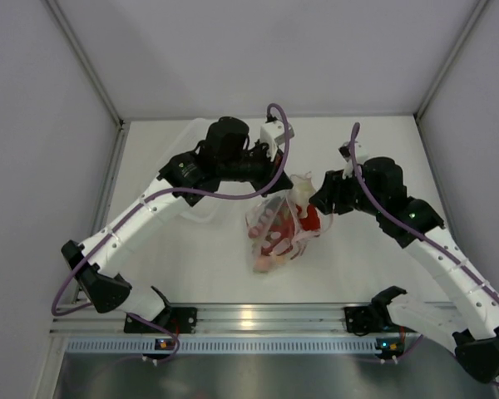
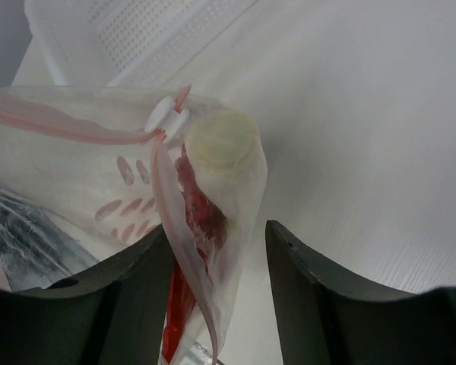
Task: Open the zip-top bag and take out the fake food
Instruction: Open the zipper of the food storage bag at the center of the board.
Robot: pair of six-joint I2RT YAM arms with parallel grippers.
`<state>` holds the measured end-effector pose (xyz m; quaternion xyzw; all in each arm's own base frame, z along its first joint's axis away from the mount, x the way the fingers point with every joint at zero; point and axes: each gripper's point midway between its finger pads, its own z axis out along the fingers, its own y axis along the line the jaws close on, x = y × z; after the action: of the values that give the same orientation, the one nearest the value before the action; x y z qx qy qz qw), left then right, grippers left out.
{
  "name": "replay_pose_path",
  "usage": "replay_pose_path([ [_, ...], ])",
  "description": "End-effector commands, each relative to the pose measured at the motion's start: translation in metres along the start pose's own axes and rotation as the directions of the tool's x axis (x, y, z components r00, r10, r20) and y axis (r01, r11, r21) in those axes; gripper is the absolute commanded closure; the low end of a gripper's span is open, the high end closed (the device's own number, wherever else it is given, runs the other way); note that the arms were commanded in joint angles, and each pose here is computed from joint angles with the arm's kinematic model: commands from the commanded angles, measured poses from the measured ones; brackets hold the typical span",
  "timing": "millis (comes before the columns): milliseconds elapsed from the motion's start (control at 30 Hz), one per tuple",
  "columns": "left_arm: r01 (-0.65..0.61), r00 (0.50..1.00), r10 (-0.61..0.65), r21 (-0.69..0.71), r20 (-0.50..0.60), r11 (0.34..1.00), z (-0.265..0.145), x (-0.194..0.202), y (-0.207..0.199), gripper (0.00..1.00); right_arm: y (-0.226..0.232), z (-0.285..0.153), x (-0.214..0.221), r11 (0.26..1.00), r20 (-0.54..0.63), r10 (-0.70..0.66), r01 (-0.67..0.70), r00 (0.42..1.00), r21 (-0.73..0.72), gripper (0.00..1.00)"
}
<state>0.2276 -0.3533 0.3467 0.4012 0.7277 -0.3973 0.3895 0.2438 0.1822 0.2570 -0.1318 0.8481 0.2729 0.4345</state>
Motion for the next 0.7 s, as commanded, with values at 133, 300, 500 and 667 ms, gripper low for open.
replay_pose_path([
  [133, 0.06, 0.986, -0.033, -0.167, 0.162, 0.984, -0.011, -0.048, 0.021, 1.0, -0.033, -0.009, 0.001, 0.985, 0.044, 0.006, -0.014, 0.999, 0.171, 0.69],
  [300, 0.099, 0.984, -0.065, -0.204, 0.168, 0.974, -0.011, -0.045, 0.029, 1.0, -0.045, -0.015, -0.003, 0.971, 0.052, -0.015, 0.002, 0.999, 0.241, 0.93],
  [500, 0.166, 0.972, -0.104, -0.307, 0.209, 0.937, -0.02, -0.045, 0.047, 1.0, -0.079, -0.033, -0.014, 0.893, 0.018, -0.074, 0.058, 0.997, 0.446, 1.0],
  [667, 0.235, 0.963, -0.164, -0.372, 0.214, 0.898, -0.024, -0.026, 0.062, 1.0, -0.107, -0.094, -0.079, 0.714, 0.075, -0.185, 0.082, 0.98, 0.695, 1.0],
])
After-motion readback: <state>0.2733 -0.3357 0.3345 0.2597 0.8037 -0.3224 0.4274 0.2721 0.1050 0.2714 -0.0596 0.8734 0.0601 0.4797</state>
